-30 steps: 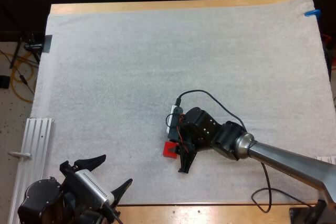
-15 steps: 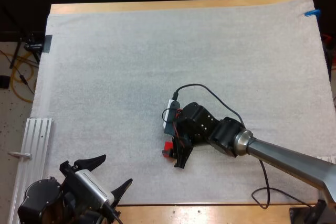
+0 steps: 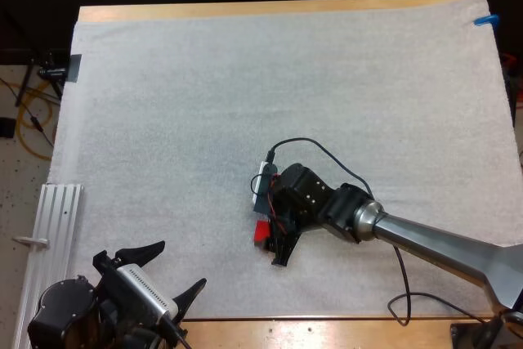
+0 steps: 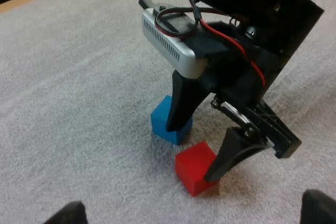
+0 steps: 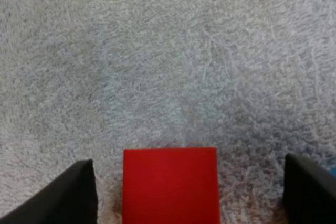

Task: Stack red cube on blue cube

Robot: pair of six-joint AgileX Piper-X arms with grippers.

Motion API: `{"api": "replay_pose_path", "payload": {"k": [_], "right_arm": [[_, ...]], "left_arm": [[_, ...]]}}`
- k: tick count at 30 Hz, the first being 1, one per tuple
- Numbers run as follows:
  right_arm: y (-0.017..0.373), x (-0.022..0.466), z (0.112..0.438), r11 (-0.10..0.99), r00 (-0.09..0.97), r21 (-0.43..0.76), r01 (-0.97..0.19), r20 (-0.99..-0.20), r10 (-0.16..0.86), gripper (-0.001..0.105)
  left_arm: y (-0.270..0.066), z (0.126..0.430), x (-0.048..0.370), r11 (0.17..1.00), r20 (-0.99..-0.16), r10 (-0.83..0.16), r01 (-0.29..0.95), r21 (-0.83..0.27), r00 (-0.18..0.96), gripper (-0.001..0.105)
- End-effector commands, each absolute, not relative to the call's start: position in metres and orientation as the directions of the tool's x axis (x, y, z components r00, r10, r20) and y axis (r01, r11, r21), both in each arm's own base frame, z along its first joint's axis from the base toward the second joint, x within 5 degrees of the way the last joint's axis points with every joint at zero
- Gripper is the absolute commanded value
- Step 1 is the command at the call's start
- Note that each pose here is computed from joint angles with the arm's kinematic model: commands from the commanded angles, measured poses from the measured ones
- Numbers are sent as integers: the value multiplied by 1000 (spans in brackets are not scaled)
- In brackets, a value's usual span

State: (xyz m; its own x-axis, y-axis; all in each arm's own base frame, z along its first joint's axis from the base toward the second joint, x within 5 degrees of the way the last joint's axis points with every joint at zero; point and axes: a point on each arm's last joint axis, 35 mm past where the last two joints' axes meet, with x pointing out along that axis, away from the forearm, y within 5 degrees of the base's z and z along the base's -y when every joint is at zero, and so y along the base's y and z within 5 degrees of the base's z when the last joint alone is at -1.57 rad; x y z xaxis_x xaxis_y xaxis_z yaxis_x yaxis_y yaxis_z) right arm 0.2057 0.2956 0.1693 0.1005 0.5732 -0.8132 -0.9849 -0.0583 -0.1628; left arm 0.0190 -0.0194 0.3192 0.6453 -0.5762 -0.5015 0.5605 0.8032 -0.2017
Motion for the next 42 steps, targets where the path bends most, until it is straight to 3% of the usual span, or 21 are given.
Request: {"api": "replay_pose_path", "payload": {"k": [1,8,21,23,26,30,36,39,42], "right_arm": [[297,207,171,-72,90,-162,-984,-807,584,70],[299,207,159,-82,57,-127,-989,-815,576,52],[302,210,138,-82,52,-115,-990,-834,549,50],[302,210,136,-82,49,-112,-990,-836,546,43],[302,210,137,-69,53,-108,-992,-835,547,22],[301,211,154,-37,115,-161,-986,-827,550,6],[292,206,202,1,196,-245,-969,-772,604,7],[286,206,220,54,281,-310,-949,-756,591,7],[279,212,227,113,307,-297,-948,-764,568,7]], "left_arm": [[-19,321,19,805,-500,-572,561,-190,650,76],[-19,321,19,805,-500,-572,561,-190,650,76],[-19,321,19,805,-500,-572,561,-190,650,76],[-19,321,19,805,-500,-572,561,-190,650,76],[-19,321,19,805,-500,-572,561,-190,650,76],[-19,321,19,805,-500,-572,561,-190,650,76],[-19,321,19,805,-500,-572,561,-190,650,76],[-19,321,19,805,-500,-572,561,-190,650,76],[-19,321,19,805,-500,-572,561,-190,650,76]]}}
